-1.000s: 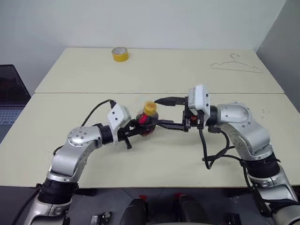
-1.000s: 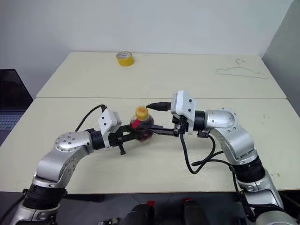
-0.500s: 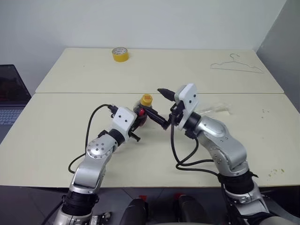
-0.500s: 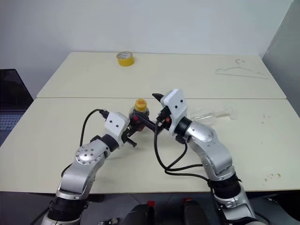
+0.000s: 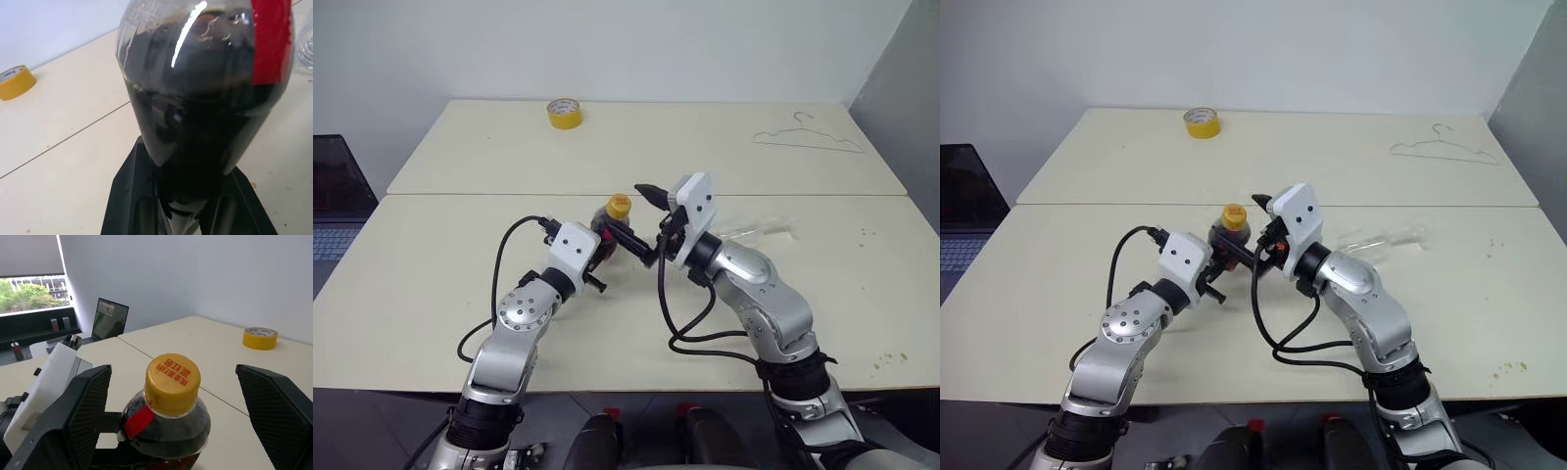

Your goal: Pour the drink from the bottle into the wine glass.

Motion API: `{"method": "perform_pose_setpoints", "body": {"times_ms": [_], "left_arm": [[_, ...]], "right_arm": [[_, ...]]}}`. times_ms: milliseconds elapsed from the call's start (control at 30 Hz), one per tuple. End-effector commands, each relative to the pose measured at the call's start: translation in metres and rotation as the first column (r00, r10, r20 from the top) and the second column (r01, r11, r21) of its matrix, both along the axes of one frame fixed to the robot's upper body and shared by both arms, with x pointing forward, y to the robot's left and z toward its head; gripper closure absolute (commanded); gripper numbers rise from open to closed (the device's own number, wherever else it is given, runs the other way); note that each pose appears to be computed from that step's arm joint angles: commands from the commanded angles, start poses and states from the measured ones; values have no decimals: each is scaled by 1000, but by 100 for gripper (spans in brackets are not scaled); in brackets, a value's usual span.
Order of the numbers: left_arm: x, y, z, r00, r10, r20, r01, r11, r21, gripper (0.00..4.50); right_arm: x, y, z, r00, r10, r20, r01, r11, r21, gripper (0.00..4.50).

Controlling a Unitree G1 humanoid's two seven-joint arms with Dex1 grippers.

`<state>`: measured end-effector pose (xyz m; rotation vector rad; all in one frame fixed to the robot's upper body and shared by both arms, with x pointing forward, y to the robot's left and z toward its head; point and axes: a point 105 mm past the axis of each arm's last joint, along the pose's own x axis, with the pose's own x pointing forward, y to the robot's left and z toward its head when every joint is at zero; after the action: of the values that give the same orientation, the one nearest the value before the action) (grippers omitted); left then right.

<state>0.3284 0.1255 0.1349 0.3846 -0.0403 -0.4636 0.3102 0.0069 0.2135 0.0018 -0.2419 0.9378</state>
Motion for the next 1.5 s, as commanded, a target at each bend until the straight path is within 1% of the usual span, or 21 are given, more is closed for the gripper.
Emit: {"method": "perform_pose_setpoints", "body": {"times_ms": [33, 100, 233, 300, 333, 600, 700, 767, 867, 933, 1000, 1133, 1233, 1300, 1400, 1500], "left_arm": [[-3, -2, 24, 995, -11, 103, 11, 1000, 0, 392], [-3, -3, 24, 995, -14, 103, 14, 1000, 4, 392], [-3, -4, 24, 994, -17, 104, 17, 1000, 7, 395], [-3, -4, 24, 994, -18, 104, 17, 1000, 5, 397], [-3, -4, 24, 994, -17, 105, 17, 1000, 5, 397], [0, 1, 30, 993, -13, 114, 13, 1000, 4, 399], [-1, 4, 34, 993, -74, 92, 76, 997, -16, 399], [-4, 5, 37, 987, -154, 52, 157, 986, -53, 399], [-10, 10, 38, 957, -288, -18, 287, 956, -65, 400], [-16, 15, 38, 926, -370, -73, 367, 929, -55, 400], [-20, 18, 37, 900, -421, -116, 418, 907, -46, 400], [-30, 25, 31, 839, -503, -208, 511, 859, -17, 401], [-33, 25, 28, 821, -523, -229, 533, 846, -17, 401], [-34, 23, 26, 819, -526, -229, 534, 845, -27, 401], [-32, 20, 23, 834, -510, -209, 512, 857, -47, 401], [-30, 16, 20, 857, -483, -179, 477, 876, -80, 401]], "right_arm": [[-2, 2, 16, 999, 3, 53, -5, 999, 38, 53], [-2, 2, 17, 999, 3, 51, -5, 999, 39, 106], [-2, 2, 16, 999, 2, 50, -3, 999, 34, 244], [-2, 2, 17, 998, 1, 55, -2, 1000, 30, 308], [-2, 1, 17, 998, 0, 57, -1, 1000, 29, 333], [-3, -1, 18, 996, 17, 93, -16, 1000, -12, 333], [-8, -5, 19, 986, 71, 152, -60, 995, -76, 333], [-13, -11, 19, 973, 125, 192, -102, 987, -125, 333], [-20, -20, 19, 942, 221, 253, -167, 962, -217, 333], [-25, -27, 19, 905, 293, 309, -200, 933, -299, 333], [-29, -31, 19, 873, 347, 344, -221, 909, -354, 333], [-37, -36, 21, 784, 465, 412, -260, 848, -462, 333], [-42, -35, 23, 758, 500, 418, -289, 833, -472, 333], [-47, -35, 22, 751, 528, 397, -328, 820, -469, 333], [-50, -33, 21, 782, 521, 342, -373, 831, -412, 333], [-46, -33, 22, 829, 470, 303, -368, 867, -336, 333]]}}
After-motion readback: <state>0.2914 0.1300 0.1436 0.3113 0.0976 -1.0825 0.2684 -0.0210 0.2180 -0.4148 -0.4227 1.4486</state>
